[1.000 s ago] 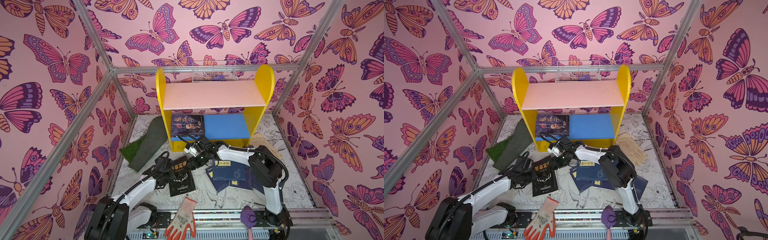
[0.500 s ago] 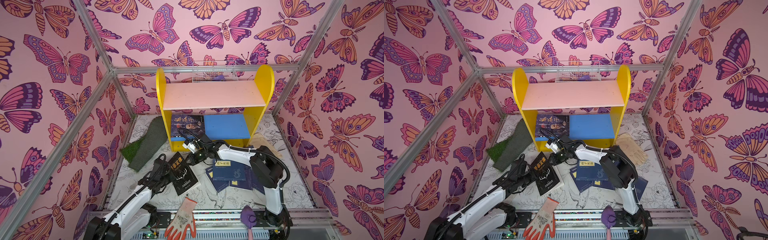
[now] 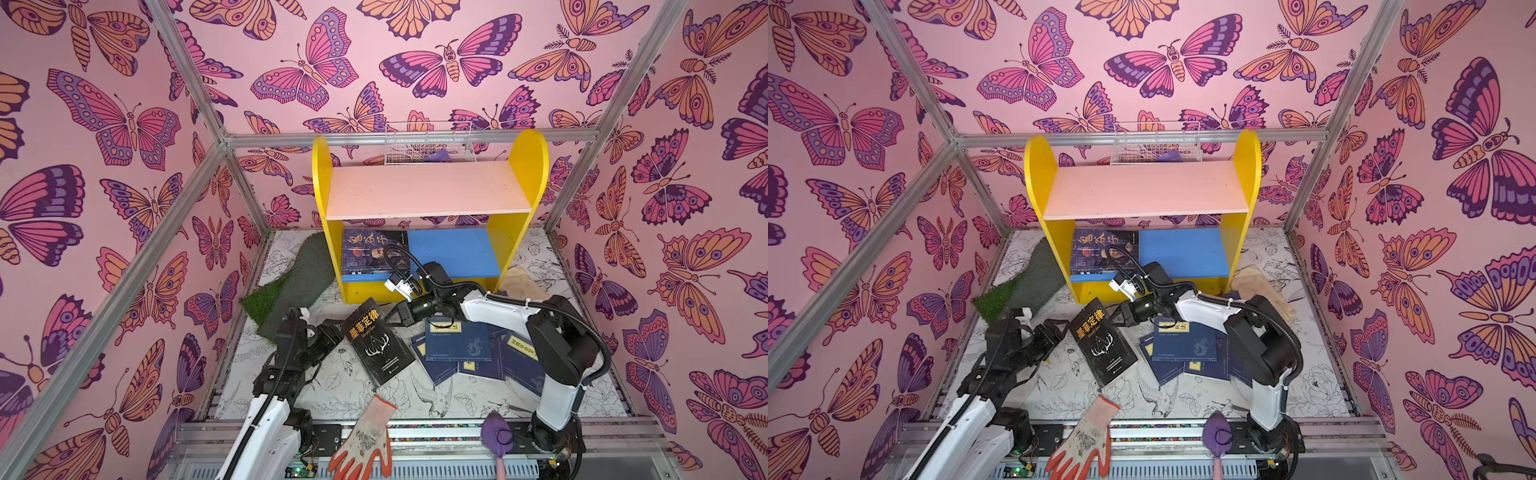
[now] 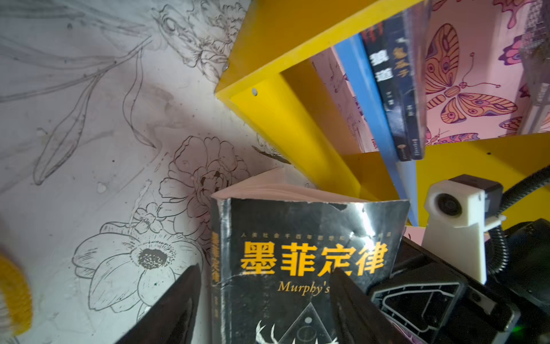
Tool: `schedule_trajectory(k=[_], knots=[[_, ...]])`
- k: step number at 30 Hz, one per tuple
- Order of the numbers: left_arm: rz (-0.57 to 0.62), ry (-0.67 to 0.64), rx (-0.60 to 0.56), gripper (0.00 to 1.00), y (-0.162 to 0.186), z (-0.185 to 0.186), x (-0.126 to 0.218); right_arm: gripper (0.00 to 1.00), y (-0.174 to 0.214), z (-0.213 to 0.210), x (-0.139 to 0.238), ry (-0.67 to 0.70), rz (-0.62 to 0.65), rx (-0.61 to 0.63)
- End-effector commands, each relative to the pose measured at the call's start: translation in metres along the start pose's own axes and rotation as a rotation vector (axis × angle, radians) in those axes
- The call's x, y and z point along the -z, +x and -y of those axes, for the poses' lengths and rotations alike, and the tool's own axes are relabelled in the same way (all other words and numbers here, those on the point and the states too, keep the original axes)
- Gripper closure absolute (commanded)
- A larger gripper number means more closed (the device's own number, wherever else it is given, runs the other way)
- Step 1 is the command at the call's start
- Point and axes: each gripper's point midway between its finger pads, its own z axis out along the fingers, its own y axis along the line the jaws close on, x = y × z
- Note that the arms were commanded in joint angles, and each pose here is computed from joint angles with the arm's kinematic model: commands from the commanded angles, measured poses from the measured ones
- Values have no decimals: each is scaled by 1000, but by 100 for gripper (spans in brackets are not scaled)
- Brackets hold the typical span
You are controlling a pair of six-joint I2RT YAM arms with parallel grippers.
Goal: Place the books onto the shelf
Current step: 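Grasp the black Murphy's Law book edges with both grippers and lift it upright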
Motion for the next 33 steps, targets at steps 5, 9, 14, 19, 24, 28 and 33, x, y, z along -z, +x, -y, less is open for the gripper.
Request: schedule_trajectory(k=[5,9,14,19,24,28,33], knots=[[-130,141,-97,20,7,37,6,100,-19,-45,30,-231,41,47],[-199,215,-133,18,14,50,3,100,-24,-58,33,-281,48,52],[-227,255,-166,15,21,55,6,100,-37,-80,45,-347,83,70],[-219,393,-226,17,23,80,21,100,-40,-83,49,-360,86,53],[-222,503,-263,22,26,101,32,100,-41,-85,48,-388,92,39],[-246,553,-309,35,35,113,37,100,-44,-89,43,-414,87,34],[-267,603,-362,65,46,127,42,100,-45,-89,39,-415,84,30]])
